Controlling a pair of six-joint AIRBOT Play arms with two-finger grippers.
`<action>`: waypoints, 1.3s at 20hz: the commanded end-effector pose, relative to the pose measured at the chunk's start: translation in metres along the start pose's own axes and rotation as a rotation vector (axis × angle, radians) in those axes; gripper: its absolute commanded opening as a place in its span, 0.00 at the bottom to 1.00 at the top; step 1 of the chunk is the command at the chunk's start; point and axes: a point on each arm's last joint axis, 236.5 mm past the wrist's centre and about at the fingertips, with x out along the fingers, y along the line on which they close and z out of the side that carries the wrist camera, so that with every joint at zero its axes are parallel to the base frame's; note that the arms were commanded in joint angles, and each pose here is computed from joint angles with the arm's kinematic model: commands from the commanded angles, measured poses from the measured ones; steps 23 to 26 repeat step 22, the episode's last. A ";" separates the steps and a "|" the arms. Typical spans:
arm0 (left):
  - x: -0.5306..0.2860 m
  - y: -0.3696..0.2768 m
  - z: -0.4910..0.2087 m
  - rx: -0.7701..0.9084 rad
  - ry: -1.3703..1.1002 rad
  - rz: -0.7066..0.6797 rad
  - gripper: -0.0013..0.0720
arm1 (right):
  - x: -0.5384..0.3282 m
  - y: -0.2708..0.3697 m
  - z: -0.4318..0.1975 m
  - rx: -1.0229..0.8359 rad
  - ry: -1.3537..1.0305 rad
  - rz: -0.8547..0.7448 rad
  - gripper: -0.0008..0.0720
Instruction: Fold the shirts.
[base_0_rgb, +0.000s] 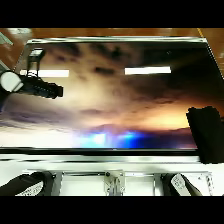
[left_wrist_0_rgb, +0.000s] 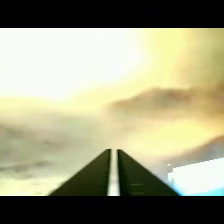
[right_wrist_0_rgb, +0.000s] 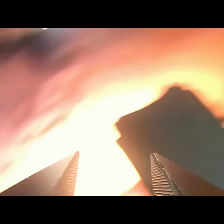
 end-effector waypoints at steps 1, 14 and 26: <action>0.014 -0.040 -0.028 0.060 0.150 -0.004 0.74 | 0.021 0.105 -0.062 -0.229 0.274 0.079 0.97; 0.028 -0.044 -0.024 0.054 0.143 -0.047 0.76 | 0.020 0.176 -0.104 -0.388 0.384 0.204 0.96; 0.028 -0.044 -0.024 0.055 0.143 -0.047 0.76 | 0.020 0.176 -0.104 -0.388 0.384 0.204 0.96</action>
